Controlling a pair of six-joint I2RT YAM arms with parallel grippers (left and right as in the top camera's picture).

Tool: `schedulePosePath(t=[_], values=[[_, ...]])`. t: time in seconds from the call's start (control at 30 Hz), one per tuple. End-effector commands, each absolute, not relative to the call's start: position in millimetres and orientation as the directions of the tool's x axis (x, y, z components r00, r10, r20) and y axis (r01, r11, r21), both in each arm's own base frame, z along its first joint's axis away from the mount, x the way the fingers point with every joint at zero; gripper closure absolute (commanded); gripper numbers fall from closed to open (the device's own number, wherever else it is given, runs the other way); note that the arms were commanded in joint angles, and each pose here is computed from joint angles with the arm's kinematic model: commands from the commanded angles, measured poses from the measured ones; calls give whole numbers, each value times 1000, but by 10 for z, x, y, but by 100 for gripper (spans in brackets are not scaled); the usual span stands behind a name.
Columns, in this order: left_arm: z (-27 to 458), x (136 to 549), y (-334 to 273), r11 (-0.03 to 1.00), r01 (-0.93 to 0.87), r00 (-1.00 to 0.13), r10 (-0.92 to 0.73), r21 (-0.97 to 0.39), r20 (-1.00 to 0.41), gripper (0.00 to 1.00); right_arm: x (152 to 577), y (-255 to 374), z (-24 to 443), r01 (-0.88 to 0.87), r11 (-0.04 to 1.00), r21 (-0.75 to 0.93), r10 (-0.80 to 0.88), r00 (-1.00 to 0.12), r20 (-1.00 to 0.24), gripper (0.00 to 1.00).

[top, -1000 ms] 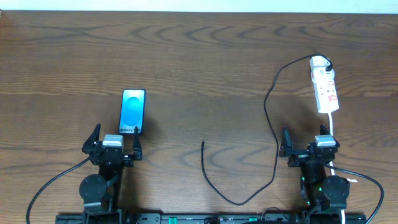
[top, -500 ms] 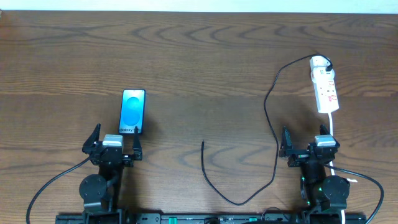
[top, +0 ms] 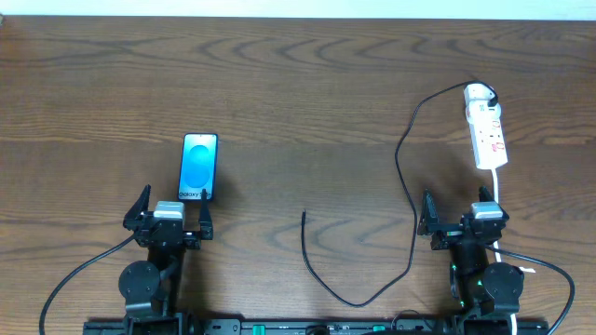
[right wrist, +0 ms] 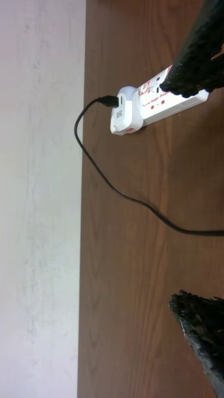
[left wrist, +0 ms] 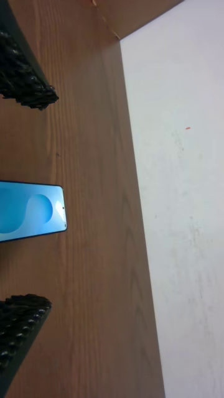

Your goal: Plug charger to phone and switch on socket

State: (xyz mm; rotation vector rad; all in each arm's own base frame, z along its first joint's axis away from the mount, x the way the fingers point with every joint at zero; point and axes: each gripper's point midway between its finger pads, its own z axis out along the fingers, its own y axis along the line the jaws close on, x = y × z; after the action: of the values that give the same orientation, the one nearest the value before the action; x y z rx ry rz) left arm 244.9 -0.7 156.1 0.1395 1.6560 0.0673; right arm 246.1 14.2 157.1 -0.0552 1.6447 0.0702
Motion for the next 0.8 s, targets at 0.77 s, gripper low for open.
schedulePosePath(t=[0.77], values=[[1824,2411,-45,994,66,-64,97,93,-993,2,2456,170,1573,-91,996,24,17,-74,-997,1]])
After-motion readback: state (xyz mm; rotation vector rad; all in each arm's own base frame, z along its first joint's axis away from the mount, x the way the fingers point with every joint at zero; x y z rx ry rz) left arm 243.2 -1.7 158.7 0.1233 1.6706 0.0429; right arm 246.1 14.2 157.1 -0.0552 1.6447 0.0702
